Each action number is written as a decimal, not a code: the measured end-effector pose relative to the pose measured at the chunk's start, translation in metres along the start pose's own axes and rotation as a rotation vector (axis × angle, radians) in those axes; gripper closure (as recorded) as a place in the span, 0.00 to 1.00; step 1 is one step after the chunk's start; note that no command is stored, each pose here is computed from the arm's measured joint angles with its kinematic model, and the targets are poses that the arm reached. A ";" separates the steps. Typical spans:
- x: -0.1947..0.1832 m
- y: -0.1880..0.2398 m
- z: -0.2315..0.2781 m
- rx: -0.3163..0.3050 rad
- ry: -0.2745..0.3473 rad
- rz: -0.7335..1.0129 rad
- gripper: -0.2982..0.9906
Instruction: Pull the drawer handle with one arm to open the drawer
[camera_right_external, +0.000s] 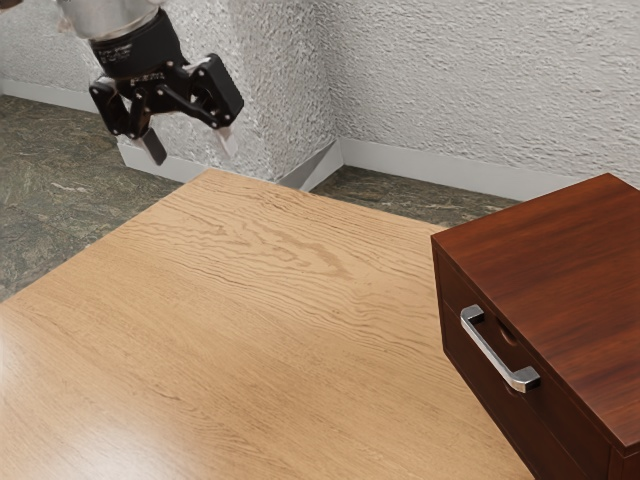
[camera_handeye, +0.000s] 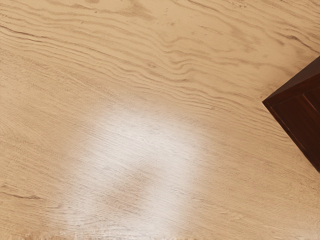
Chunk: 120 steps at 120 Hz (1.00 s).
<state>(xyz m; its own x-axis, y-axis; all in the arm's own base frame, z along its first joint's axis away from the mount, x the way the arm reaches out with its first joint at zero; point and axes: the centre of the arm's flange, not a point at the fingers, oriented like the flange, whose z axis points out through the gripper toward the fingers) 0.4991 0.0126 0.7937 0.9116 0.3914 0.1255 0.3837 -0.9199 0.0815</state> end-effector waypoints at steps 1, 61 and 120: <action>0.000 0.000 0.000 -0.001 -0.002 -0.015 0.23; -0.034 0.130 0.054 0.009 -0.074 -0.367 0.23; -0.080 0.185 0.151 -0.157 -0.057 -0.520 0.23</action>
<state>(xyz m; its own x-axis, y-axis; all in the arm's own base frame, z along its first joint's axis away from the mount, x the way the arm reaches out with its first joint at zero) 0.5193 -0.1930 0.6498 0.6155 0.7877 -0.0247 0.7636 -0.5884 0.2659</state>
